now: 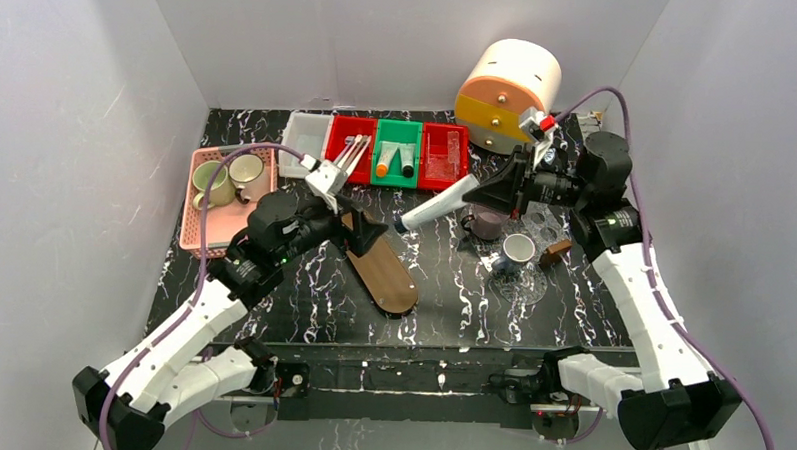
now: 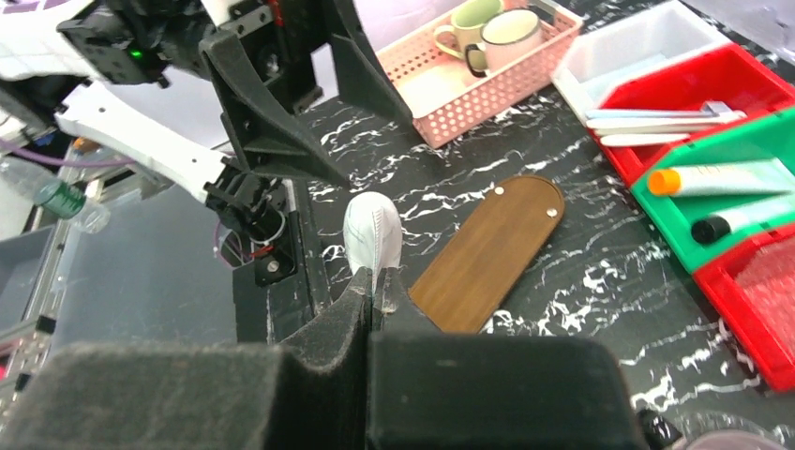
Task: Prepare toiletry sets of a toothbrush and toothpaste on the tray
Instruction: Pick up the toothpaste from the storage box, then adjust the toothpaste holder at the center of the board.
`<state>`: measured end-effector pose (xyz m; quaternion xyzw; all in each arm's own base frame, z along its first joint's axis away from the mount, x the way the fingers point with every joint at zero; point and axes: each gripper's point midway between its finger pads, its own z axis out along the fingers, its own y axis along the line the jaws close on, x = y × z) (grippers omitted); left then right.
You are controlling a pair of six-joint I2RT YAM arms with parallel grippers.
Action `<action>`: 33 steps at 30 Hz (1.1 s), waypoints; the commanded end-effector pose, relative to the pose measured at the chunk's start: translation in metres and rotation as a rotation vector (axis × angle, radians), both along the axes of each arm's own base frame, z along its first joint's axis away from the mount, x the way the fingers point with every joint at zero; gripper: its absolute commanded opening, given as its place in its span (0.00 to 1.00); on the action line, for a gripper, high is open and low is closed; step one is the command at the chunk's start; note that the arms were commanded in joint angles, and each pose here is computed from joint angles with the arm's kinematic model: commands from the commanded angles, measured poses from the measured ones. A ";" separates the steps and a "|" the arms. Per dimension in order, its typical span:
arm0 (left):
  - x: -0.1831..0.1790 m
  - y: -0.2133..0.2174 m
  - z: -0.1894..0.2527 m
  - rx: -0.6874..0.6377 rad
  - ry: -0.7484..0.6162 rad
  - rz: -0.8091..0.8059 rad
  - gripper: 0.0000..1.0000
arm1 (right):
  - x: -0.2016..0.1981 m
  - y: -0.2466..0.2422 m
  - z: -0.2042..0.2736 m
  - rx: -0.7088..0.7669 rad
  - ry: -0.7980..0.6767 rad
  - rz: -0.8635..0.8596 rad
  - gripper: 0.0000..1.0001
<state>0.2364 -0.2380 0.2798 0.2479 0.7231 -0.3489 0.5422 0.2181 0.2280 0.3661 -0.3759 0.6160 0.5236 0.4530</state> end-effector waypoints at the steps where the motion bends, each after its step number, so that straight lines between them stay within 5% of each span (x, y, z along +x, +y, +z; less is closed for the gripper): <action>1: 0.030 0.060 0.006 0.108 -0.033 0.354 0.84 | 0.001 -0.016 0.003 -0.097 0.031 -0.151 0.01; 11: 0.036 0.148 0.005 0.197 -0.058 0.801 0.98 | 0.014 -0.058 -0.026 -0.297 0.158 -0.469 0.01; 33: 0.019 0.203 0.003 0.240 -0.100 1.024 0.98 | 0.061 -0.191 -0.058 -0.585 0.294 -1.329 0.01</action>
